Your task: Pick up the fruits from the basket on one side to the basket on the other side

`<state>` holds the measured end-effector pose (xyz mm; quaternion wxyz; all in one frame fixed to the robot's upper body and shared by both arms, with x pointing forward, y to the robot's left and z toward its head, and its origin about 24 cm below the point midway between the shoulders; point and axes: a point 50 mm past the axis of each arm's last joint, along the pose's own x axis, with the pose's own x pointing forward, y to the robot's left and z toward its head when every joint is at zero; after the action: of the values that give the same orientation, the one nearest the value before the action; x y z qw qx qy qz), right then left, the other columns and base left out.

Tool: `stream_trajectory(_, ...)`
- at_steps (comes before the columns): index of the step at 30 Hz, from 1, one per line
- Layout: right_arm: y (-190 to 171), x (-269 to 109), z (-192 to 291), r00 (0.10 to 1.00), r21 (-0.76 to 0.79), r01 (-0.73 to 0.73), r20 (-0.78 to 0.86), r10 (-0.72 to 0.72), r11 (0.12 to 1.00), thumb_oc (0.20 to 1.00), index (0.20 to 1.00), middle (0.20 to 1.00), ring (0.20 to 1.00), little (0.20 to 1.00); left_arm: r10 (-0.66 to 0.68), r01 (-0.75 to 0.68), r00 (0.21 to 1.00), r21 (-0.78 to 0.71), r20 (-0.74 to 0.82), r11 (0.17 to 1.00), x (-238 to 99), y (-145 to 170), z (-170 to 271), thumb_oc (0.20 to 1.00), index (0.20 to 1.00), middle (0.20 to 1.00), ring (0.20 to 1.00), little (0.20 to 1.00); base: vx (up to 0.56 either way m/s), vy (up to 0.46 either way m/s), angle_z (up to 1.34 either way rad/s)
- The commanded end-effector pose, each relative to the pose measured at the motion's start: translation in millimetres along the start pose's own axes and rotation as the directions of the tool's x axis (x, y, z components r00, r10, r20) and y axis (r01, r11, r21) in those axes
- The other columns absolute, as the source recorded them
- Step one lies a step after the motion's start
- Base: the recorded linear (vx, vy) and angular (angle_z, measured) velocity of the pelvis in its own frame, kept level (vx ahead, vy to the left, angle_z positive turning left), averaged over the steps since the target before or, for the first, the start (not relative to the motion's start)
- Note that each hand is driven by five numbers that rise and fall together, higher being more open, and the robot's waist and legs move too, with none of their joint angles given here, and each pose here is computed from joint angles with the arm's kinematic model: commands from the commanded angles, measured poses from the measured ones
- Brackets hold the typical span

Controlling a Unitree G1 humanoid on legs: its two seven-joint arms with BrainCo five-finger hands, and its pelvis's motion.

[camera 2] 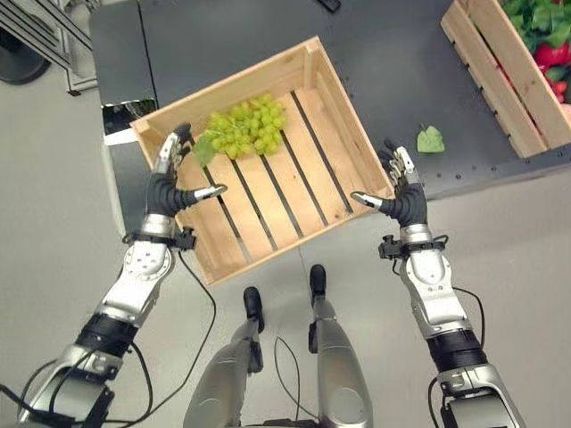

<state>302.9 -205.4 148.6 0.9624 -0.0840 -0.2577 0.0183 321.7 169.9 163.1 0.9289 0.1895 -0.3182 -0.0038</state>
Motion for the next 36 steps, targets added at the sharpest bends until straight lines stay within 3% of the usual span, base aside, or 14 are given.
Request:
stream_trajectory(1, 9, 7, 32, 0.982, -0.002, -0.055, 0.18, 0.054, 0.998, 1.0, 1.0, 1.0, 1.0, 1.0, -0.02, 0.016, 0.999, 0.086, 0.04, 0.996, 7, 4, 4, 1.0, 1.0, 1.0, 1.0, 1.0, -0.02, 0.025, -0.05)
stream_trajectory(9, 22, 9, 33, 0.978, 0.041, -0.103, 0.186, 0.094, 0.994, 1.0, 1.0, 1.0, 1.0, 1.0, -0.058, 0.046, 0.996, 0.18, 0.061, 0.983, 30, 1, 9, 1.0, 1.0, 1.0, 1.0, 1.0, 0.0, 0.008, -0.07)
stream_trajectory(17, 25, 4, 30, 0.977, 0.042, -0.138, 0.168, 0.129, 0.99, 1.0, 1.0, 1.0, 1.0, 1.0, -0.153, 0.122, 0.987, 0.402, 0.046, 0.908, 50, 4, 11, 1.0, 1.0, 1.0, 1.0, 1.0, 0.0, 0.001, -0.02)
stream_trajectory(24, 23, -5, 28, 0.977, 0.032, -0.159, 0.15, 0.152, 0.987, 1.0, 1.0, 1.0, 1.0, 1.0, -0.136, 0.128, 0.99, 0.617, -0.034, 0.776, 74, 21, 7, 1.0, 1.0, 1.0, 1.0, 1.0, 0.0, 0.0, 0.0)
stream_trajectory(25, 23, -9, 27, 0.977, 0.031, -0.166, 0.143, 0.16, 0.986, 1.0, 1.0, 1.0, 1.0, 1.0, -0.107, 0.122, 0.992, 0.688, -0.065, 0.716, 83, 26, 7, 1.0, 1.0, 1.0, 1.0, 1.0, 0.0, 0.0, 0.0)
stream_trajectory(27, 23, -10, 26, 0.978, 0.028, -0.168, 0.132, 0.163, 0.985, 1.0, 1.0, 1.0, 1.0, 1.0, -0.109, 0.131, 0.991, 0.714, -0.077, 0.687, 87, 26, 8, 1.0, 1.0, 1.0, 1.0, 1.0, -0.01, -0.027, 0.04)
stream_trajectory(31, 23, -18, 23, 0.976, 0.033, -0.194, 0.104, 0.19, 0.98, 1.0, 1.0, 1.0, 1.0, 1.0, -0.129, 0.183, 0.982, 0.824, -0.134, 0.537, 95, 37, 10, 1.0, 1.0, 1.0, 1.0, 1.0, 0.0, -0.015, 0.03)
stream_trajectory(36, 24, -22, 21, 0.974, 0.059, -0.213, 0.087, 0.207, 0.975, 1.0, 1.0, 1.0, 1.0, 1.0, -0.119, 0.188, 0.982, 0.847, -0.148, 0.496, 98, 49, 14, 1.0, 1.0, 1.0, 1.0, 1.0, 0.0, 0.0, 0.0)
